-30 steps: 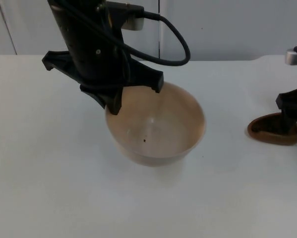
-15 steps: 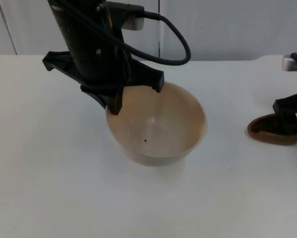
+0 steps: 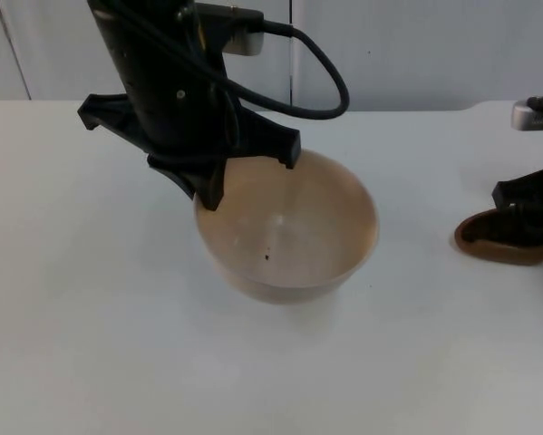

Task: Pick up the bowl with the left hand and pour the coffee beans from the cup into the bowl with the right hand.

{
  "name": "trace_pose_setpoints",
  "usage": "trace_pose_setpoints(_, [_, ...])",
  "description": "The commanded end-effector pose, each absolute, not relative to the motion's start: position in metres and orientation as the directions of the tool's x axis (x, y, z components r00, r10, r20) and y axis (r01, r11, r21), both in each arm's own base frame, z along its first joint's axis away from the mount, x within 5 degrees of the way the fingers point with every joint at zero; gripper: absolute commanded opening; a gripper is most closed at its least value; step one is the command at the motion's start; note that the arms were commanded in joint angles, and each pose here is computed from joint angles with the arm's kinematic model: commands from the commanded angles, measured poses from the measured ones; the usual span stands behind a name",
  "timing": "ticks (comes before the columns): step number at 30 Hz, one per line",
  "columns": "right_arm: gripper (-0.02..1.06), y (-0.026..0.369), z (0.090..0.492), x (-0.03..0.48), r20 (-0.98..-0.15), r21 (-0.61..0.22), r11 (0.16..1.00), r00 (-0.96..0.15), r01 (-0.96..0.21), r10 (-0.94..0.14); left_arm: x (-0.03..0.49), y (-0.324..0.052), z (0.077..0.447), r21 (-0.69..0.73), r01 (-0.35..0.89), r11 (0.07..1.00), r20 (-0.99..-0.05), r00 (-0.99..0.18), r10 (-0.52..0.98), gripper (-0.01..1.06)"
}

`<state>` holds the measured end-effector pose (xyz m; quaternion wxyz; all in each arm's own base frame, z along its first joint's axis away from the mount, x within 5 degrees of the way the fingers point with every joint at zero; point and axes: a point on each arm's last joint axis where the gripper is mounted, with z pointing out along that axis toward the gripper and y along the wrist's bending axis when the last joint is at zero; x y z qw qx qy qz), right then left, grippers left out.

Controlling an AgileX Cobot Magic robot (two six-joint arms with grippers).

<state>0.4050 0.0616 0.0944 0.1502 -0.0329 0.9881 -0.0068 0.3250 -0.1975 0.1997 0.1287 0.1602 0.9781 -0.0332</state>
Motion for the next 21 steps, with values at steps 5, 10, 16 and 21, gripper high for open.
trace_pose_setpoints(5, [0.27,0.063,0.089,0.405,-0.294,-0.013,0.999,-0.954,-0.051,-0.052,0.325,-0.2,0.202,-0.044,0.314,0.948,-0.274,-0.917,0.291,0.0])
trace_pose_setpoints(10, [0.06,0.064,0.089,0.404,-0.293,0.001,0.999,-0.956,-0.034,-0.032,0.325,-0.2,0.202,-0.044,0.314,0.948,-0.274,-0.917,0.291,0.0])
trace_pose_setpoints(16, [0.0,0.066,0.094,0.404,-0.292,0.038,0.999,-0.956,0.003,0.014,0.325,-0.2,0.202,-0.044,0.314,0.948,-0.274,-0.917,0.291,0.0])
trace_pose_setpoints(21, [0.0,0.065,0.111,0.401,-0.29,0.038,0.999,-0.957,0.002,0.013,0.325,-0.201,0.202,-0.05,0.311,0.949,-0.273,-0.918,0.287,0.0])
